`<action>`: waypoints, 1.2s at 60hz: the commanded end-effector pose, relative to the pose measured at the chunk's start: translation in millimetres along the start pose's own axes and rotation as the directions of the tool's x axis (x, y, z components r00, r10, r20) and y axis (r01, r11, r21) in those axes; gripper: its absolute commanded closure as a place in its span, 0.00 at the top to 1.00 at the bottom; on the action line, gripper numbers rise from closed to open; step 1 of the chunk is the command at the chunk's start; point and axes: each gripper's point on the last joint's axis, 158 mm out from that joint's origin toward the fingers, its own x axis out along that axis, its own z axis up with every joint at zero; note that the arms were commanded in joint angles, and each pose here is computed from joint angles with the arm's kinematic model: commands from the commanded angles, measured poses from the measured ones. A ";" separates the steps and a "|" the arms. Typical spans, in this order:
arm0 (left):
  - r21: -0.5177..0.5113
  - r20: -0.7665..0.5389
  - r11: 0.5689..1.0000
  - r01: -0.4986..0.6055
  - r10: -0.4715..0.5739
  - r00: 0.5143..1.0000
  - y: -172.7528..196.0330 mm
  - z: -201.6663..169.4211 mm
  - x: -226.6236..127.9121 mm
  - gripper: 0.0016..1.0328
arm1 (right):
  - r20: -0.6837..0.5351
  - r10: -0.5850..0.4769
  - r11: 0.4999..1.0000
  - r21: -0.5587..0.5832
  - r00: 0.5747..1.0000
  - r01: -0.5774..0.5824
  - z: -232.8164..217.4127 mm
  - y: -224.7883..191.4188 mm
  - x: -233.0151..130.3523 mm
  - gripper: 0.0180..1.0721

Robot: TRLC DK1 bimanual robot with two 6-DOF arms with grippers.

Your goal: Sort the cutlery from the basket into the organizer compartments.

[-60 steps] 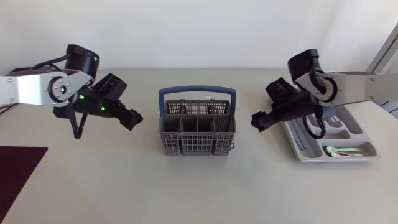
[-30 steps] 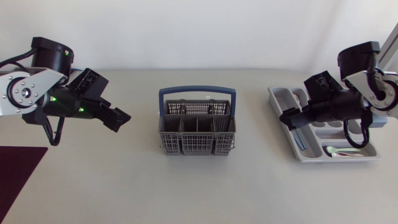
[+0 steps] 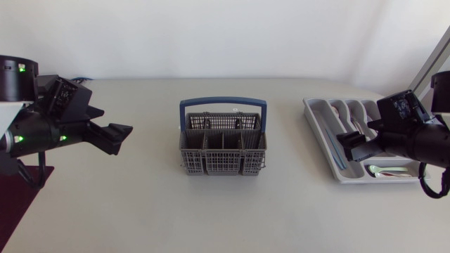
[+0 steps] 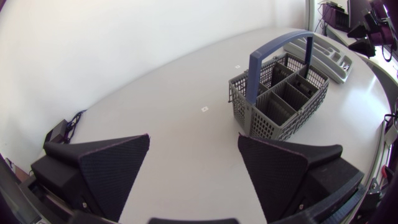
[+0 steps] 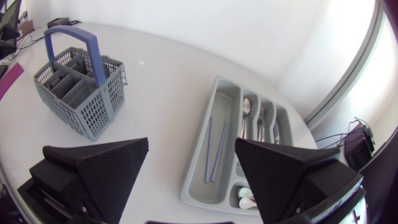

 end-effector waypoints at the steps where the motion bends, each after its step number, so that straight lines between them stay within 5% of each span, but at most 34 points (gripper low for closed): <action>1: -0.011 0.027 1.000 -0.022 0.022 0.999 -2.1 -5.0 -6.3 0.95 | 0.021 -0.042 0.999 -0.032 0.999 0.043 -10.7 -3.5 -4.4 0.95; 32: -0.070 0.295 0.991 -0.118 0.134 0.946 -1.6 1.4 -53.3 0.95 | 0.248 -0.273 0.959 -0.012 0.930 0.284 -19.9 -24.8 -49.2 0.95; 72: -0.238 0.363 0.953 -0.187 0.266 0.893 6.9 -40.8 -70.4 0.95 | 0.417 -0.249 0.957 0.244 0.874 0.157 -35.5 0.1 -63.2 0.95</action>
